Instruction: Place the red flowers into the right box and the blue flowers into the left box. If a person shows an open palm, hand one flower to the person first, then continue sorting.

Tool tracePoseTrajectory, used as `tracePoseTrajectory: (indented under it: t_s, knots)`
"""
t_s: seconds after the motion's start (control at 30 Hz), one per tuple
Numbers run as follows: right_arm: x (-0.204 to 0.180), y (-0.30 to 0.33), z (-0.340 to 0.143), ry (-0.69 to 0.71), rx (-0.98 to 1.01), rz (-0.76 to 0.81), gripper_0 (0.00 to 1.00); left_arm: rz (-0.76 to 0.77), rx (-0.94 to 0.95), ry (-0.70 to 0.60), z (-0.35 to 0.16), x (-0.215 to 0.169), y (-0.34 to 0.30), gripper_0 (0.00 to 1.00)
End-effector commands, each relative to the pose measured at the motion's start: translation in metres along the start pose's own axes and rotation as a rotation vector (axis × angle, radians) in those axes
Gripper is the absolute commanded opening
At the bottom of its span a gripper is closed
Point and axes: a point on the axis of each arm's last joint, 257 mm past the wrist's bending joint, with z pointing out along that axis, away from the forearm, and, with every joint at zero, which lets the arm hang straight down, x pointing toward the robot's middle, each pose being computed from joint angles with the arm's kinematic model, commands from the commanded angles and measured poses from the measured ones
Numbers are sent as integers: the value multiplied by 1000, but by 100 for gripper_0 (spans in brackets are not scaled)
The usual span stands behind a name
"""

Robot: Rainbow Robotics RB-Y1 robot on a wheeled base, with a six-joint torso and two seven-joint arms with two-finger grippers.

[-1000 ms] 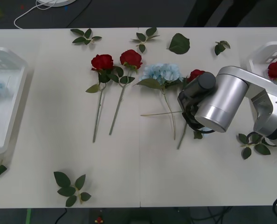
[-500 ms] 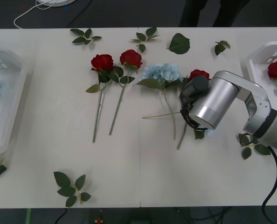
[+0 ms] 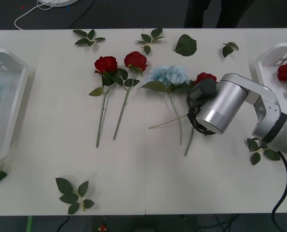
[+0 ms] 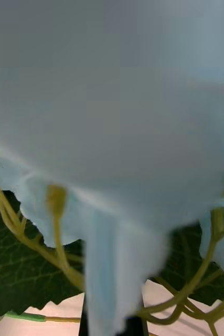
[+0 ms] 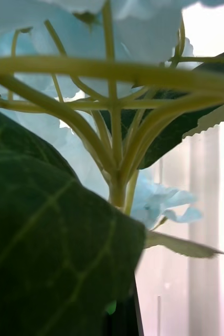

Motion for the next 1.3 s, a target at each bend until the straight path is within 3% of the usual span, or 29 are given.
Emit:
tracePoseTrajectory:
  t_s: [0.03, 0.5, 0.9, 0.93, 0.97, 1.03, 1.07, 1.3]
  knots:
    - [7, 33, -12, 9, -63, -37, 0, 82, -82, -11, 5, 16, 25, 0]
    - [-23, 34, -48, 22, -90, -108, 0, -8, -85, -84, 57, 57, 11, 0]
    - [-100, 16, -98, -35, -50, -245, 0, -30, -66, -87, 64, 71, 5, 1]
    - [-109, 14, -101, -49, -42, -273, 0, -14, -66, -90, 63, 70, 5, 16]
    - [-117, 13, -103, -63, -38, -305, 0, 4, -60, -93, 64, 69, 3, 57]
    - [-128, 13, -106, -84, -33, -345, 0, -5, -42, -111, 63, 66, -1, 94]
    - [-131, 12, -107, -90, -30, -358, 0, -5, -37, -112, 63, 67, -2, 100]
    - [-137, 16, -106, -101, -41, -365, 0, -8, -33, -115, 63, 68, -3, 100]
